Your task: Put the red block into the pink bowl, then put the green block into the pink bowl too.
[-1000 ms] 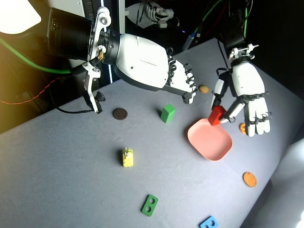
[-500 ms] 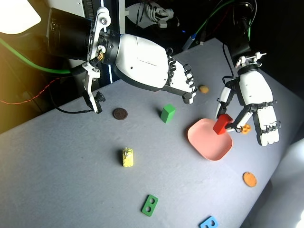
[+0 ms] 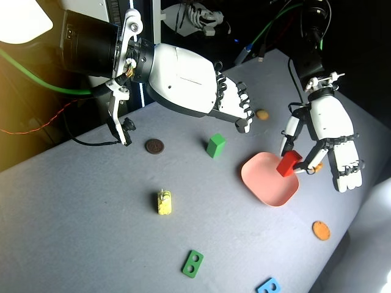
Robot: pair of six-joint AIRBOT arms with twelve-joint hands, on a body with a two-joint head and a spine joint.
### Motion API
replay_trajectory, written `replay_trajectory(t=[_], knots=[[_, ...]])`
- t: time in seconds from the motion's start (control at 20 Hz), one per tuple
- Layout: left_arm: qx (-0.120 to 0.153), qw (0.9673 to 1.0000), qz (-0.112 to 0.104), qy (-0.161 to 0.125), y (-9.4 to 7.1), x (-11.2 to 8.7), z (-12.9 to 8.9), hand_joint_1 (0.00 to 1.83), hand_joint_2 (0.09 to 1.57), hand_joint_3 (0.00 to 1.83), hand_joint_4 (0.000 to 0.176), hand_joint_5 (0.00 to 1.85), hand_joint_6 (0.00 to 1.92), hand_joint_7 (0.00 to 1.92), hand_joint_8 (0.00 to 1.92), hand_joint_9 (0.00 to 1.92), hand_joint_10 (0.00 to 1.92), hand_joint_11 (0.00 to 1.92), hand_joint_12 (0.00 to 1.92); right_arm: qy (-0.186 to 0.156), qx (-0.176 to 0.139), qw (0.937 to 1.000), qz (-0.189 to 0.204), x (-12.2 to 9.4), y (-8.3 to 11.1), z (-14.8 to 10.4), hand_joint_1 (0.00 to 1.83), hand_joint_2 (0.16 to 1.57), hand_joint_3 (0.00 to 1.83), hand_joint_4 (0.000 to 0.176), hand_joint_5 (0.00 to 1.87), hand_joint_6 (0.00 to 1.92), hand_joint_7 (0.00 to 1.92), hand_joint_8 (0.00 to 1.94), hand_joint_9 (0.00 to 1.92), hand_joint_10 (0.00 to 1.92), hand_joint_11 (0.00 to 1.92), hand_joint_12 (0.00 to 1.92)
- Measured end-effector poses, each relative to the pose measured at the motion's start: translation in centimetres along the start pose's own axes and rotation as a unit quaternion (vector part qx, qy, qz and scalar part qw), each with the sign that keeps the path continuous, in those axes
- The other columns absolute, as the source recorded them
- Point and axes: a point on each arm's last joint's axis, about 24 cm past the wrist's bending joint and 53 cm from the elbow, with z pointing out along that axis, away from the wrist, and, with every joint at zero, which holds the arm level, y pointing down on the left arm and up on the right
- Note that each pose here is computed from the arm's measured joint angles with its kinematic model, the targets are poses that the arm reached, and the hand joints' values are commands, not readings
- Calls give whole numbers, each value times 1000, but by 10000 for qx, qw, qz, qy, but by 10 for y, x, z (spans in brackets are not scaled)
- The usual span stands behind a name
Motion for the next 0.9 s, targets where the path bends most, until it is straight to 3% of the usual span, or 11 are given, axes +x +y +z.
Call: replay_trajectory(t=[0.1,0.15,0.2,0.25,0.3,0.4,0.45,0.55,0.6,0.65,0.9], knots=[[-9,10000,24,17,2,2,0,1076,1060,1,120,1097,791,68,2,0,0,0,0,0,-2,10000,0,0,0,0,246,1147,0,0,209,7,214,7,212,7,0,705],[-14,10000,24,27,2,3,0,1055,1063,1,165,1083,809,69,1,0,0,0,0,0,-2,10000,0,0,0,0,294,1135,0,0,248,11,252,11,240,12,0,738],[-17,10000,21,30,3,3,-1,1025,1092,9,174,998,943,26,18,0,0,0,0,2,1,10000,0,0,0,0,238,1150,2,0,231,3,244,3,229,4,0,692],[-19,10000,-4,34,3,3,-1,1022,1011,0,63,881,431,47,11,0,0,0,0,2,1,10000,0,0,0,0,244,1150,1,0,220,1,232,1,223,1,0,681],[-18,10000,-6,30,3,3,-1,1020,985,0,32,898,173,52,3,0,0,0,0,1,0,10000,-2,0,0,0,254,1147,0,0,225,2,237,2,240,6,0,736],[-20,10000,0,19,3,2,0,958,972,1,72,882,30,81,4,0,0,0,0,0,-2,10000,0,0,0,0,286,1141,0,0,244,4,254,3,266,10,0,819],[-27,10000,2,12,4,2,0,948,987,7,63,854,12,72,0,0,0,0,0,0,0,10000,0,0,0,0,289,1142,0,0,244,4,252,2,264,8,0,823],[-30,10000,-2,-30,5,-1,0,898,970,0,91,815,0,106,12,0,0,0,0,0,0,10000,0,0,0,0,265,1148,1,0,222,0,227,0,236,0,0,792],[-24,10000,0,-45,5,-2,0,895,962,0,89,807,0,124,16,0,0,0,0,0,-2,10000,0,0,0,0,239,1147,1,0,221,0,228,1,234,0,0,791],[-20,10000,-1,-68,5,-3,0,919,958,0,64,804,0,136,18,0,0,0,0,0,-2,10000,0,0,0,0,232,1151,2,0,204,0,209,1,214,0,0,746],[-7,9999,140,60,7,-5,-15,907,965,0,73,785,0,118,6,0,0,0,0,-139,85,9993,-332,-5,-3,2,301,1134,0,0,245,7,238,5,248,9,0,780]])
